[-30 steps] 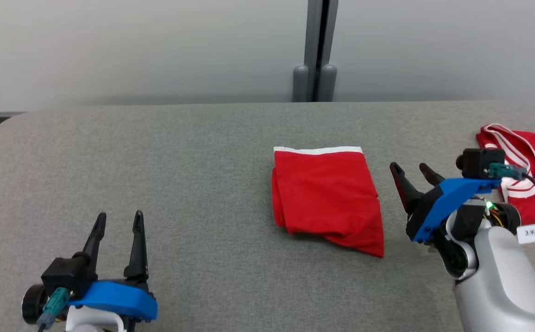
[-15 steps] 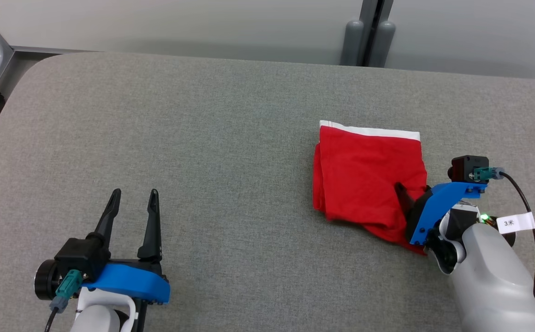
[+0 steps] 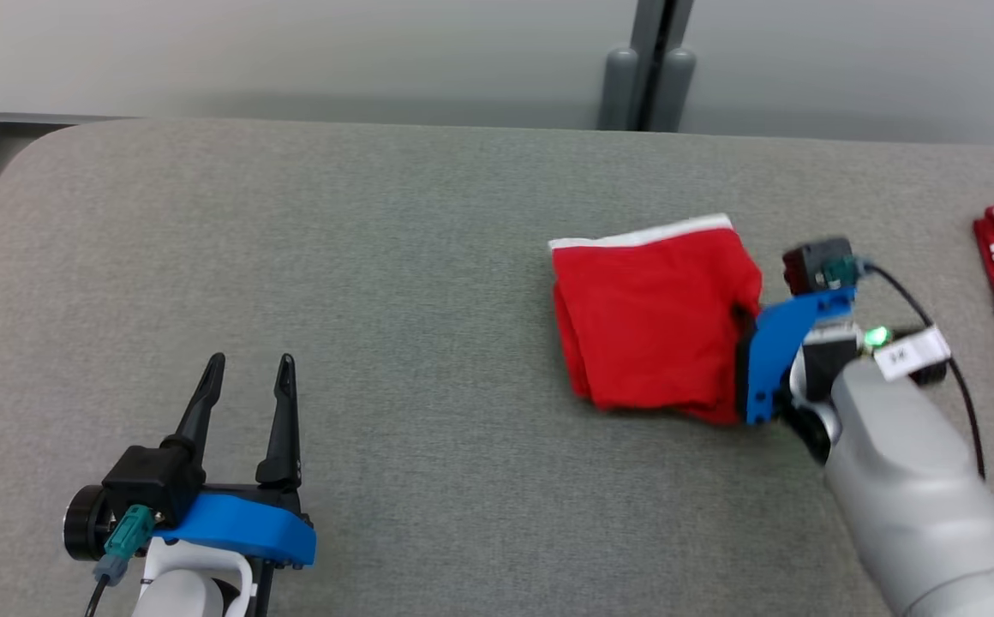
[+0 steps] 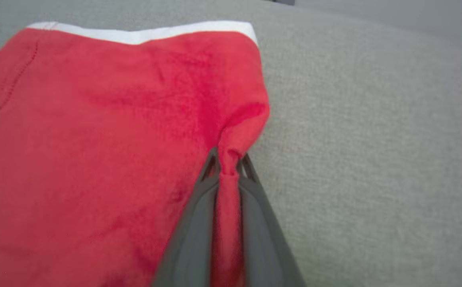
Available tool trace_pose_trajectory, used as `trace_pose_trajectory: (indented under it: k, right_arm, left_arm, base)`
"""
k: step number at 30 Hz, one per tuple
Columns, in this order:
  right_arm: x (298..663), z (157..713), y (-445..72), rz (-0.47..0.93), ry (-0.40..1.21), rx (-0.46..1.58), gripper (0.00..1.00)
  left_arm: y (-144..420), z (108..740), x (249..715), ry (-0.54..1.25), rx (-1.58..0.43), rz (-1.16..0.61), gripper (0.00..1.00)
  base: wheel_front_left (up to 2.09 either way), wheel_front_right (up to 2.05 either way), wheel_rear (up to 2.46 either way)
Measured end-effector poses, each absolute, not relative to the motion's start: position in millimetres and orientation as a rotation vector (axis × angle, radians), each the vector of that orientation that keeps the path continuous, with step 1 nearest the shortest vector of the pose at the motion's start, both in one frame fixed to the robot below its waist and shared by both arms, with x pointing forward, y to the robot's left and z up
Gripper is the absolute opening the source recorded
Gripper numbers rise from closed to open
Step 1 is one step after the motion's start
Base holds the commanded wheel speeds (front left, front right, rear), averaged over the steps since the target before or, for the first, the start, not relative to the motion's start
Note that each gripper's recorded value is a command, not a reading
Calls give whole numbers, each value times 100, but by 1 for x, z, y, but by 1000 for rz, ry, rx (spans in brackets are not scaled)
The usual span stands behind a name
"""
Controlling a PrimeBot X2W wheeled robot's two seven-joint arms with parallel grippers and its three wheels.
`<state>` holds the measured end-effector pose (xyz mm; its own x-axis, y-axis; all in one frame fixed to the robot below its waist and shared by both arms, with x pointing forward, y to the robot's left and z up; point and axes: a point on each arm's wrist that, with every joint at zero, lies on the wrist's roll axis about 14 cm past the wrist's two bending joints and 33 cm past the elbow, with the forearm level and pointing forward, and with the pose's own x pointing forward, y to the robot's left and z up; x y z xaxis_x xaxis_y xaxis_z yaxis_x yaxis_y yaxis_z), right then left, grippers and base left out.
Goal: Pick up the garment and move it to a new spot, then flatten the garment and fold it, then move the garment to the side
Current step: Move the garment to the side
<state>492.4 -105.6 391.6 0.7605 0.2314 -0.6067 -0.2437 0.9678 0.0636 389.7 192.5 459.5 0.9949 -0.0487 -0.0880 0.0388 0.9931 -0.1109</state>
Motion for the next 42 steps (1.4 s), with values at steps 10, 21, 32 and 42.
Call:
trace_pose_trajectory:
  k: [10, 21, 32, 42]
  right_arm:
    - [549, 468, -185, 220, 500, -406, 0]
    - [550, 484, -326, 18, 580, -512, 0]
    - [543, 474, -420, -126, 604, -682, 0]
    - [532, 438, -458, -232, 640, -688, 100]
  left_arm:
    - [152, 457, 420, 78, -121, -167, 100]
    - [101, 446, 463, 72, -139, -315, 100]
    - [86, 425, 491, 100, -107, -390, 100]
    - [90, 410, 500, 130, -72, -405, 100]
  base:
    - [0, 0, 0]
    - [0, 0, 0]
    - [0, 0, 0]
    - [0, 0, 0]
